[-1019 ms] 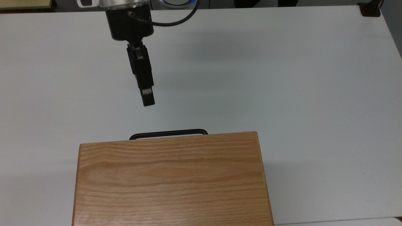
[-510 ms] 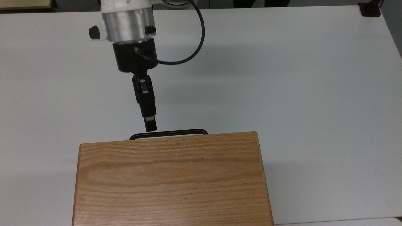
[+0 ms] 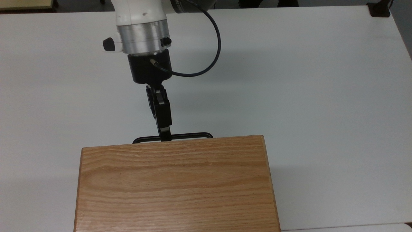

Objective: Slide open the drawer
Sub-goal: 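Pull the gripped handle straight out, sliding the upper drawer open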

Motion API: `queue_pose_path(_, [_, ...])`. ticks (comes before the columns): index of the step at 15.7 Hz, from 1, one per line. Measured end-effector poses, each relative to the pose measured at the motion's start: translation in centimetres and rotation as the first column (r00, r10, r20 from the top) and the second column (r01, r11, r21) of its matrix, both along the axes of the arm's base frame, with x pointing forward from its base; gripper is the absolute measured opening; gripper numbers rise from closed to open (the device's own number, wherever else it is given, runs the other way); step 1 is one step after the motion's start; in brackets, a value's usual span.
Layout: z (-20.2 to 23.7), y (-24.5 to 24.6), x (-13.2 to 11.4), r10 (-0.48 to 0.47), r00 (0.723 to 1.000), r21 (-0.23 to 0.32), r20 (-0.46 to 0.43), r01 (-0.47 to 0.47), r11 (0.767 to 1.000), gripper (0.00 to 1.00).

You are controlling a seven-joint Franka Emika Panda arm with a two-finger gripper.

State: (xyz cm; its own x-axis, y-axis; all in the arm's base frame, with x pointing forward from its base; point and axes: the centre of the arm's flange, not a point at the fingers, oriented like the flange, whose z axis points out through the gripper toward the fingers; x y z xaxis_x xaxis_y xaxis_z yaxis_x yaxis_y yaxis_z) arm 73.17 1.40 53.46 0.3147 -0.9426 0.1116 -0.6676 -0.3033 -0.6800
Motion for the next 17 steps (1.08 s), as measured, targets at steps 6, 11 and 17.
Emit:
queue_pose_path(6, [-0.5, 0.5, 0.3, -0.006, 1.0, -0.005, 0.002, 0.006, 1.0, 0.18])
queue_pose_path(11, [-0.4, 0.7, -0.1, 0.002, 1.0, -0.027, 0.0, -0.002, 1.0, 0.18])
queue_pose_path(17, [2.2, -0.6, -6.5, 0.1, 0.961, -0.08, -0.257, -0.125, 0.989, 0.18])
